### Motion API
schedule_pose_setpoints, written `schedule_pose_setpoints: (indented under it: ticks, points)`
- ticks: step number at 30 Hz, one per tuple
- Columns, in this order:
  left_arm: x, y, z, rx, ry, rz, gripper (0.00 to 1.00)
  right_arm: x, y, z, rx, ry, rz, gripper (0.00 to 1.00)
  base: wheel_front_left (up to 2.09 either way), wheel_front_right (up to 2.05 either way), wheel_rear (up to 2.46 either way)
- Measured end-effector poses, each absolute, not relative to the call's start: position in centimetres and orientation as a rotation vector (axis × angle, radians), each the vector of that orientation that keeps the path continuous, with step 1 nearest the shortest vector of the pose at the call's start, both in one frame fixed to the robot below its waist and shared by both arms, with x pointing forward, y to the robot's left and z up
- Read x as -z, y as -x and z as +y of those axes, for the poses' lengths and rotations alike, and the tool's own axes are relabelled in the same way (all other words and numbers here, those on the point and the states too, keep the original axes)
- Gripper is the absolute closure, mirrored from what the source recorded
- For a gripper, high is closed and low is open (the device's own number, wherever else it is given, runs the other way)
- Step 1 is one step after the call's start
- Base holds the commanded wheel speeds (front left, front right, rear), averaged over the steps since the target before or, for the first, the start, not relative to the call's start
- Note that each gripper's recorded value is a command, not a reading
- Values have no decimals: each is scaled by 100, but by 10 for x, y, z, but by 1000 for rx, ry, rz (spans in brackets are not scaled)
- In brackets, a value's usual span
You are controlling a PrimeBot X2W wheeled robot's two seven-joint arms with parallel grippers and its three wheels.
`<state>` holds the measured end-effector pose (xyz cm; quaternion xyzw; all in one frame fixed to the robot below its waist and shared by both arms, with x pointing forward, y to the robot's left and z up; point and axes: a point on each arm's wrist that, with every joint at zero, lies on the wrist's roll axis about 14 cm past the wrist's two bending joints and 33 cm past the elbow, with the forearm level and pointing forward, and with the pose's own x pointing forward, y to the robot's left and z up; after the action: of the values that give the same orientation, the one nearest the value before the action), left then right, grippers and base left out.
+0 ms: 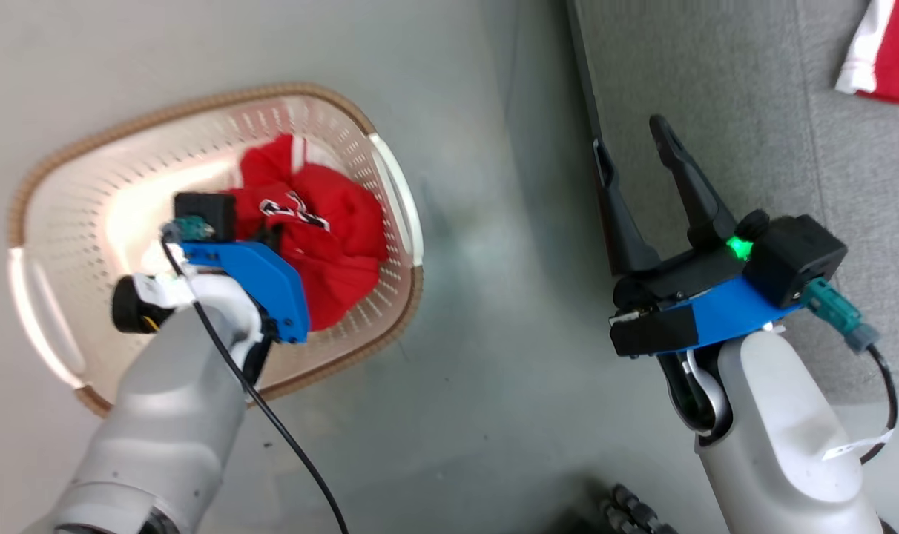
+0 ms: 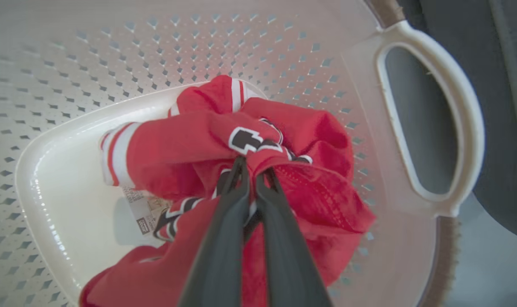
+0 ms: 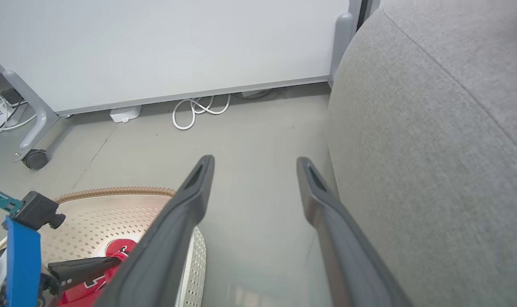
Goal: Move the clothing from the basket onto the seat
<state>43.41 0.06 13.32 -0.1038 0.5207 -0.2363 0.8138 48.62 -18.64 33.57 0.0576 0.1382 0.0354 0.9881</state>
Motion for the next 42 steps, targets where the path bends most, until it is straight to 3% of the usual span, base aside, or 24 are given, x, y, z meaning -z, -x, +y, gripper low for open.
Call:
schedule_pose_setpoints:
  ticks: [28, 42]
  points:
    - [-448, -439, -37, 719, 134, 383, 100, -472, -411, -126, -217, -143, 91, 0, 0, 0, 0]
    - [-532, -433, -31, 737, 96, 167, 100, -504, -400, -96, -303, -156, 16, 0, 0, 0, 0]
